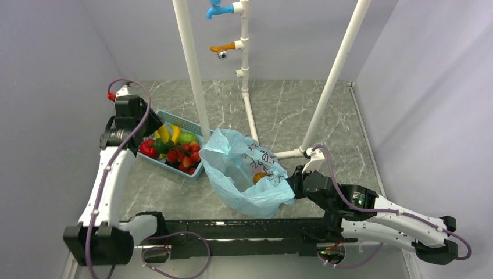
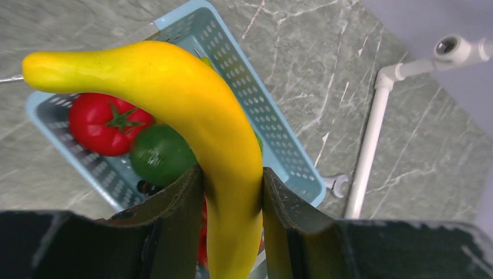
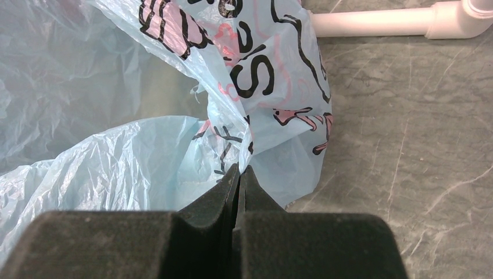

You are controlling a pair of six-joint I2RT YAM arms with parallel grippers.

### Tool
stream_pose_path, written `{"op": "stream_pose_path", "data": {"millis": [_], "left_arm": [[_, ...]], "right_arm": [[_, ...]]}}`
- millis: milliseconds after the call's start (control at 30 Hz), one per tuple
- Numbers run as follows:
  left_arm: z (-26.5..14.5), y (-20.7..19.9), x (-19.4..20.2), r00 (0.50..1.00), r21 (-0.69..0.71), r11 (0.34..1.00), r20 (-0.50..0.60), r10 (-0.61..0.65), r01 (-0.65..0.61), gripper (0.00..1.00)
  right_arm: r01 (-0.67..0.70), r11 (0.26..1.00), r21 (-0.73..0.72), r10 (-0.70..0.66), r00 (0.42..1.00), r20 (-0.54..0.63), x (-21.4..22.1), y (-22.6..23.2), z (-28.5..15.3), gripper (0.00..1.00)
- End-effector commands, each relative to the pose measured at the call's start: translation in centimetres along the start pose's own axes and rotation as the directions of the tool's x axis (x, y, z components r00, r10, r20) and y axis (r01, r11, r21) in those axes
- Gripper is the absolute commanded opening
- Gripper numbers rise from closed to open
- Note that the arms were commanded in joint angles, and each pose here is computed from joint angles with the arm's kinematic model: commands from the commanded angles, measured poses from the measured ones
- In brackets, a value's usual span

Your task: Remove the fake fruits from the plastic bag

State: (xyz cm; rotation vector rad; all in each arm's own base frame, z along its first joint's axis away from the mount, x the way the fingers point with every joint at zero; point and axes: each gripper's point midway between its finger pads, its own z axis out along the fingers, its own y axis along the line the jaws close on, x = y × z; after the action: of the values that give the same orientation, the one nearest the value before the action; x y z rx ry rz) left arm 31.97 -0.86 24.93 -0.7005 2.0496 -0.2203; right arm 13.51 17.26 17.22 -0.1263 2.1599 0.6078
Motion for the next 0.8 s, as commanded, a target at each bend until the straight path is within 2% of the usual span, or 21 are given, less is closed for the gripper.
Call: {"op": "stream_pose_path", "data": {"millis": [0,100,167,233,300,400,500,567,633,767], "left_arm": [[2.7,-4.4,-2.3,0.989,0.187,0.972,-0.068,-0.129,0.14,0.0],[5.9,-4.1,-1.6,0.981,0.118,0.981,-0.136,-0.137,0.153,0.0],[7.3,-3.8,-1.3,0.975,0.078,0.983,-0.163,-0.153,0.168,0.04],[8.5,-3.8,-0.9,0.972,0.075,0.983,-0.173,-0.156,0.17,0.14],[9.6,-3.6,-0.3,0.97,0.068,0.984,-0.19,-0.148,0.164,0.2],[10.4,-2.7,1.1,0.962,0.027,0.988,-0.232,-0.142,0.152,0.39],[10.3,-2.0,1.9,0.963,0.02,0.988,-0.228,-0.146,0.155,0.63],[9.6,-1.9,1.5,0.968,0.028,0.989,-0.208,-0.137,0.146,0.74],[8.7,-2.0,1.2,0.972,0.038,0.99,-0.203,-0.122,0.132,0.8],[6.0,-2.8,0.8,0.976,0.11,0.988,-0.196,-0.09,0.113,0.81]], "right_arm": [[-0.026,0.999,-0.031,0.028,0.998,0.064,-2.3,1.1,-0.6,0.0],[-0.021,0.999,-0.033,0.023,0.997,0.077,-2.8,1.2,-0.8,0.0],[-0.018,0.999,-0.037,0.021,0.997,0.079,-2.9,1.2,-0.9,0.0],[-0.014,0.999,-0.043,0.017,0.997,0.082,-3.0,1.3,-1.0,0.0],[-0.013,0.999,-0.04,0.016,0.996,0.085,-3.1,1.2,-1.1,0.0],[-0.015,0.999,-0.035,0.019,0.996,0.092,-3.3,1.1,-1.3,0.0],[-0.019,0.999,-0.049,0.023,0.995,0.098,-3.4,1.2,-1.4,0.0],[-0.016,0.999,-0.048,0.02,0.995,0.097,-3.4,1.2,-1.3,0.0],[-0.012,0.999,-0.048,0.017,0.995,0.096,-3.4,1.3,-1.3,0.0],[-0.006,0.999,-0.053,0.011,0.995,0.095,-3.4,1.5,-1.2,0.0]]}}
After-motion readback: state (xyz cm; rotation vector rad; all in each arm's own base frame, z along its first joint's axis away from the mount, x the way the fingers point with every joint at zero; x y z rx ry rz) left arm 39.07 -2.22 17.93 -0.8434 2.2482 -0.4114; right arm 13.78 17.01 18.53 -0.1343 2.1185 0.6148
